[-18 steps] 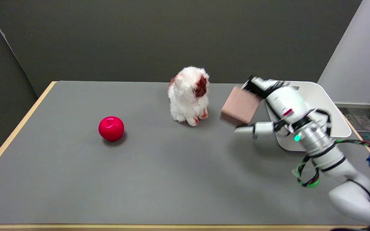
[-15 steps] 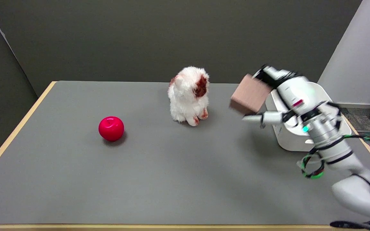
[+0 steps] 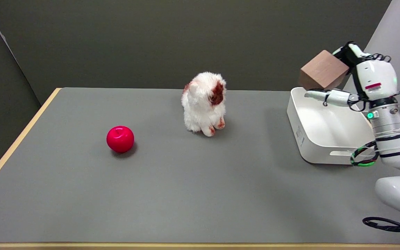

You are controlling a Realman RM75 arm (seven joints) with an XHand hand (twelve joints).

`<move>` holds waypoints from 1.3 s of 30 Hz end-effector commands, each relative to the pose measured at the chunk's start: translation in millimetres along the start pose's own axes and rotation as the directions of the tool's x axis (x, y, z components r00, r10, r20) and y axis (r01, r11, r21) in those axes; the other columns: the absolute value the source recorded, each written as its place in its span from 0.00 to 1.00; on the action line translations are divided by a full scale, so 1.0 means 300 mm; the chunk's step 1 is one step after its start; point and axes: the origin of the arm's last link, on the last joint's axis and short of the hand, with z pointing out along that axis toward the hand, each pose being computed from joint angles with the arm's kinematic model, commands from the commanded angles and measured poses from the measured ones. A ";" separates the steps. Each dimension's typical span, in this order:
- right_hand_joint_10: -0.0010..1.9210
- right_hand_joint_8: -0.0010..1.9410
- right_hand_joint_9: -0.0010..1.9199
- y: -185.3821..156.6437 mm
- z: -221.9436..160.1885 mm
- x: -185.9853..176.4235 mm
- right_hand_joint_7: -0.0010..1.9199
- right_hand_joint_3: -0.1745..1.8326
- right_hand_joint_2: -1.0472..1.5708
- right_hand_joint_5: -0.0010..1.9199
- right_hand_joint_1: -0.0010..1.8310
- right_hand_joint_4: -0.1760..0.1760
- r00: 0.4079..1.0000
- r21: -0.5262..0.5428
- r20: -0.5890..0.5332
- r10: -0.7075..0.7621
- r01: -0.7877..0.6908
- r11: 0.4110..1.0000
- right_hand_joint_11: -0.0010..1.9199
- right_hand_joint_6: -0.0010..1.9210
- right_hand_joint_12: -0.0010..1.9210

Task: Place wooden cube into white box.

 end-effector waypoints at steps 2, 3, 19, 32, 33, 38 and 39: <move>0.68 0.72 0.43 0.137 -0.043 -0.074 0.45 0.14 0.87 0.28 0.65 0.00 0.993 -0.144 0.113 -0.037 0.054 0.988 0.36 0.76 0.87; 0.68 0.72 0.43 0.129 -0.051 -0.090 0.45 0.14 0.87 0.28 0.65 0.00 0.991 -0.138 0.129 -0.031 0.049 0.989 0.36 0.76 0.87; 0.41 0.27 0.11 0.099 -0.099 -0.124 0.20 0.55 0.65 0.13 0.26 0.47 0.973 -0.135 0.161 0.164 -0.143 0.980 0.02 0.25 0.58; 0.00 0.03 0.00 -0.078 -0.052 -0.119 0.03 0.54 0.61 0.03 0.23 0.56 0.958 -0.069 0.053 0.282 -0.278 0.958 0.00 0.18 0.09; 0.00 0.03 0.00 -0.112 -0.031 -0.101 0.03 0.54 0.61 0.03 0.23 0.57 0.953 -0.035 0.027 0.303 -0.302 0.953 0.00 0.18 0.08; 0.01 0.04 0.00 -0.232 0.048 0.012 0.02 0.54 0.62 0.03 0.22 0.58 0.926 0.111 -0.072 0.370 -0.361 0.926 0.00 0.17 0.07; 0.01 0.04 0.00 -0.256 0.060 0.037 0.01 0.54 0.62 0.03 0.22 0.58 0.917 0.142 -0.086 0.388 -0.375 0.916 0.00 0.16 0.07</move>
